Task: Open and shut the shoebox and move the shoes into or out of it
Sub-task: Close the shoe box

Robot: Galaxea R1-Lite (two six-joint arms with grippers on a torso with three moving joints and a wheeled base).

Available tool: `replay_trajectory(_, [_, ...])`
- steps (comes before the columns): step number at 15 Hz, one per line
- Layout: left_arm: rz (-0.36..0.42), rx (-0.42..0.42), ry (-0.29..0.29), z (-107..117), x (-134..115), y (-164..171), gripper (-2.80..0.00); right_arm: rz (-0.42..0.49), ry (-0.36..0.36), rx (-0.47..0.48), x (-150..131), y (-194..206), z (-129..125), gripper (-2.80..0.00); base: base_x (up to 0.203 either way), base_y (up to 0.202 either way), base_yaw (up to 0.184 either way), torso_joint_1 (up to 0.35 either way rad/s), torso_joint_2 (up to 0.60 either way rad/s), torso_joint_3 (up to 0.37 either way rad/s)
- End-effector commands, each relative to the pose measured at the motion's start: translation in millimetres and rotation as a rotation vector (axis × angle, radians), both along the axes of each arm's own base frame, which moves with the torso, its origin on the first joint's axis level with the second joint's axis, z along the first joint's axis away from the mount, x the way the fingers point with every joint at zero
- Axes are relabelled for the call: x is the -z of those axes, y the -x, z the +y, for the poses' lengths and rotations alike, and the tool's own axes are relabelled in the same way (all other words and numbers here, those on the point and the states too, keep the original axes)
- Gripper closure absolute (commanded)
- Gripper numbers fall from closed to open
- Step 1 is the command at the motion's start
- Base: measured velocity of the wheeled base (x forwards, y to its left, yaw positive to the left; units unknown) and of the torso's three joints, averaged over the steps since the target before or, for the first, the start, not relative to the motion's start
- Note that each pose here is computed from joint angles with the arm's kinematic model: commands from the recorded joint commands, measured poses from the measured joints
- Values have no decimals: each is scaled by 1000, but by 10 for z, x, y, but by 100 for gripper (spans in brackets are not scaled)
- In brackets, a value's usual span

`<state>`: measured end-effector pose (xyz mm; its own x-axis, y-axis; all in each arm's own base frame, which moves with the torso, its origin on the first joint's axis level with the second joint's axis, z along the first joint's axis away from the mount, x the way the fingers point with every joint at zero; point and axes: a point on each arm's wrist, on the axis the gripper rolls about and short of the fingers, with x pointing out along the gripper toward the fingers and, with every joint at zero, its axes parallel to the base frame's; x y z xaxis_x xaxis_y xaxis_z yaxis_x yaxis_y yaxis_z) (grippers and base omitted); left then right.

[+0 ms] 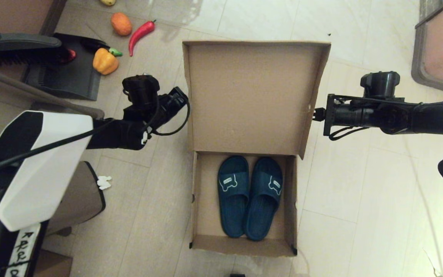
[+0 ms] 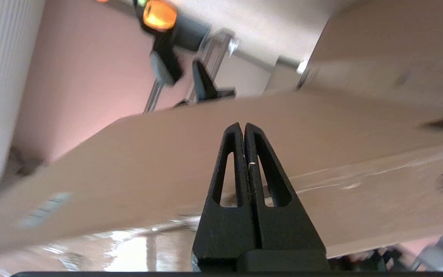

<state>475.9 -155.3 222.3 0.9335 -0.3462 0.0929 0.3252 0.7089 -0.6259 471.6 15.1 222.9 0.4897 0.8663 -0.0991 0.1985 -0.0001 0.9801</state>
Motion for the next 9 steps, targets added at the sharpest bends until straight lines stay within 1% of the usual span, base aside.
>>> replay_trajectory(1, [-23,1,14,-19,-117,61,0,2,-18,-20,-105,54,3,0,0,0,0,0,0,0])
replay_trajectory(4, [-37,0,21,-92,-202,132,0,22,-39,-35,-185,103,19,0,0,0,0,0,0,0])
replay_trajectory(6, [-43,3,23,-103,-246,166,0,33,-52,-71,-233,164,25,0,0,0,0,0,0,0])
replay_trajectory(9, [-48,-48,31,-84,-373,240,0,77,-56,-85,-224,330,28,0,0,0,0,0,0,0])
